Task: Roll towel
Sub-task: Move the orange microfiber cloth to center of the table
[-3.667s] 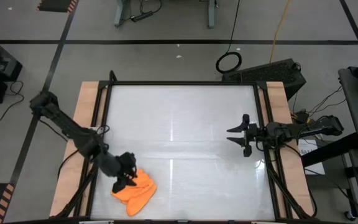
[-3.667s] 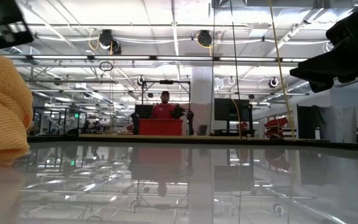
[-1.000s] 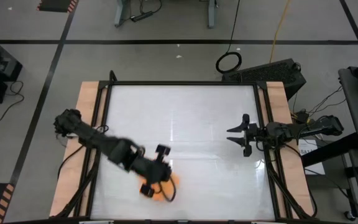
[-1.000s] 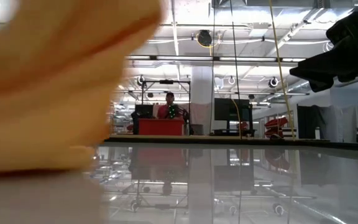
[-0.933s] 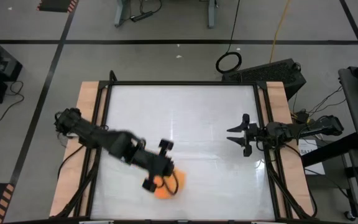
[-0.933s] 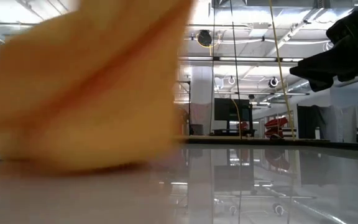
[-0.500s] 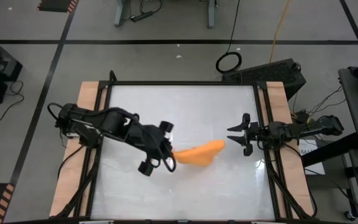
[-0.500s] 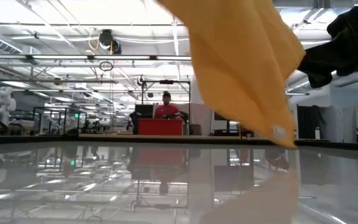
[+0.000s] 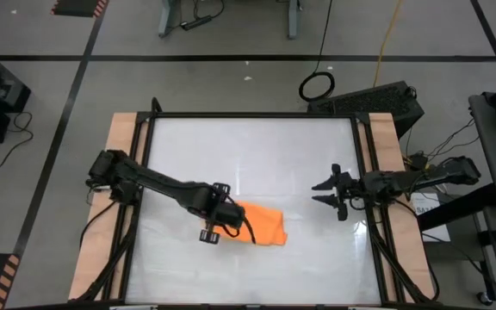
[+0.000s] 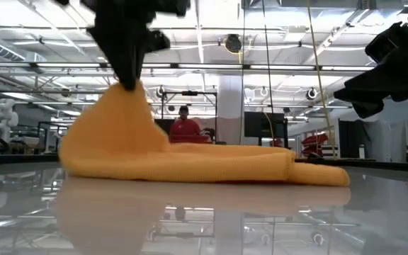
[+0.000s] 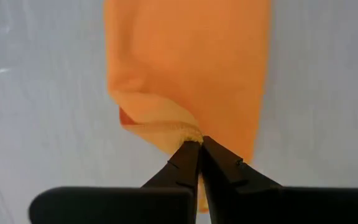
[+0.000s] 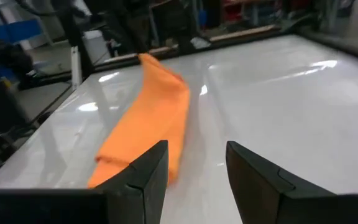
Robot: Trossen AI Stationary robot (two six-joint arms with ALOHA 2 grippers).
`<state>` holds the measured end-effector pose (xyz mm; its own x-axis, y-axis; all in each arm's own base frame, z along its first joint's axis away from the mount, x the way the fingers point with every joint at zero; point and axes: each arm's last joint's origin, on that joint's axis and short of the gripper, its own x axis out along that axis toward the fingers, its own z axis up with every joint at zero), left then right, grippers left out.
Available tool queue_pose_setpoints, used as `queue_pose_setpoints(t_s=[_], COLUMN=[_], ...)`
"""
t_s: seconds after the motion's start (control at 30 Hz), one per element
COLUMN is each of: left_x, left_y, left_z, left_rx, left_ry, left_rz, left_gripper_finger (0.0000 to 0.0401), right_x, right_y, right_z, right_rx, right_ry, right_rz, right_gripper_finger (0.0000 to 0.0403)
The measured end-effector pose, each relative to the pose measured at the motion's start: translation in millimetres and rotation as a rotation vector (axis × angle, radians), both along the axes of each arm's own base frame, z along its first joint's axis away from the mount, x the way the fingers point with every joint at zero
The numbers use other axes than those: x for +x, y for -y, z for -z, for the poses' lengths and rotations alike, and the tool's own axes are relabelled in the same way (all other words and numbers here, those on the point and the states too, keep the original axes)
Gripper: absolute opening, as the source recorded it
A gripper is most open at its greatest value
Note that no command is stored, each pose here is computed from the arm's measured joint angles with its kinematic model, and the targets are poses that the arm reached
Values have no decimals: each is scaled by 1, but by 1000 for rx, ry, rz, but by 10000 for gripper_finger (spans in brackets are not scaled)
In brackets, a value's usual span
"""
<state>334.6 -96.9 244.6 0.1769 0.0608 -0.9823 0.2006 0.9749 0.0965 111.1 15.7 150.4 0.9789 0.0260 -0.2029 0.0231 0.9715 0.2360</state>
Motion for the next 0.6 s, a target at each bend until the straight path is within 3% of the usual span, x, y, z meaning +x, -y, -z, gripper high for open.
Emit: queue_pose_setpoints(t_s=[0.27, 0.6], left_x=[23, 31], left_y=[-34, -96], left_z=[7, 11], left_rx=[67, 93], left_ry=[175, 165], left_rz=[-106, -235], left_gripper_finger=[21, 24], right_x=[4, 9], right_y=[-1, -2], right_z=[8, 14], right_rx=[-7, -58], right_ry=[-86, -137], right_rz=[-21, -25], right_gripper_finger=[153, 153])
